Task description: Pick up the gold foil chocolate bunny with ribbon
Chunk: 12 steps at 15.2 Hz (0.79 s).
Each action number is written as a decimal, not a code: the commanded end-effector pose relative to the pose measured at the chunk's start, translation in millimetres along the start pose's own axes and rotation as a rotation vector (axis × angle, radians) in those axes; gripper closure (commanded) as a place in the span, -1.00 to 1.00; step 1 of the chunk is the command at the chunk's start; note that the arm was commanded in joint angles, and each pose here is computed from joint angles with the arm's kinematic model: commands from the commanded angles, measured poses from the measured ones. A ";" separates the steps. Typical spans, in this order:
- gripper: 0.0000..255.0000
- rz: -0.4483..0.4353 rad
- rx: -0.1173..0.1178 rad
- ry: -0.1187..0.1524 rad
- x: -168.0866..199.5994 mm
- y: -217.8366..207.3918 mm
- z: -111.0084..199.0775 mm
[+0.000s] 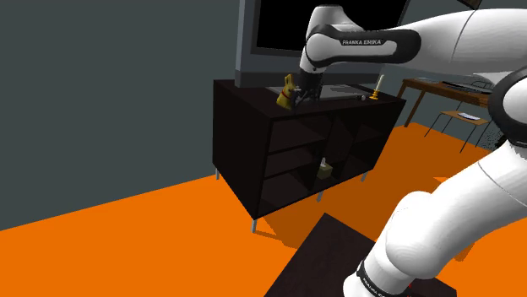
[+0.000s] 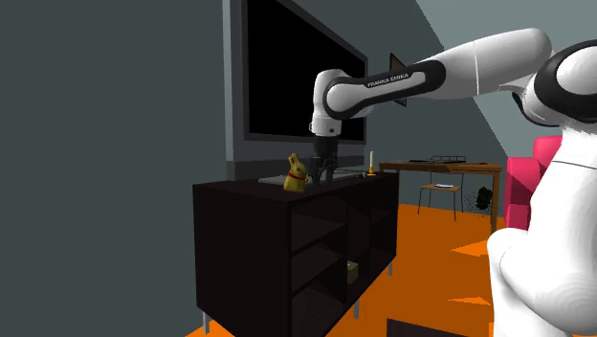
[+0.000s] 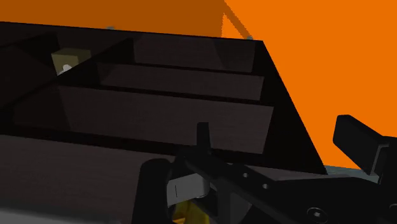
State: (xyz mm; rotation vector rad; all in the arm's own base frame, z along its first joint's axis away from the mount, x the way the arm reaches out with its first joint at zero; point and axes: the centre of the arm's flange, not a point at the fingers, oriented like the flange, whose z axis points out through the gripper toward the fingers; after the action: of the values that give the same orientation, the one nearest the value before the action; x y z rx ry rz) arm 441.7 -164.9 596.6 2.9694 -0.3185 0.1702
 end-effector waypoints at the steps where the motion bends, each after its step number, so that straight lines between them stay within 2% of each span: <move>1: -1.00 0.008 -0.004 0.039 15.9 11.5 -6.8; 12: -1.00 0.055 -0.017 0.235 99.7 77.7 -51.6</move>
State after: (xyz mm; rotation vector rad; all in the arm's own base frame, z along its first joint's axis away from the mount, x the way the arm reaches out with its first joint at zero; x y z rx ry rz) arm 511.6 -246.2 662.7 2.8925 -0.3663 0.4899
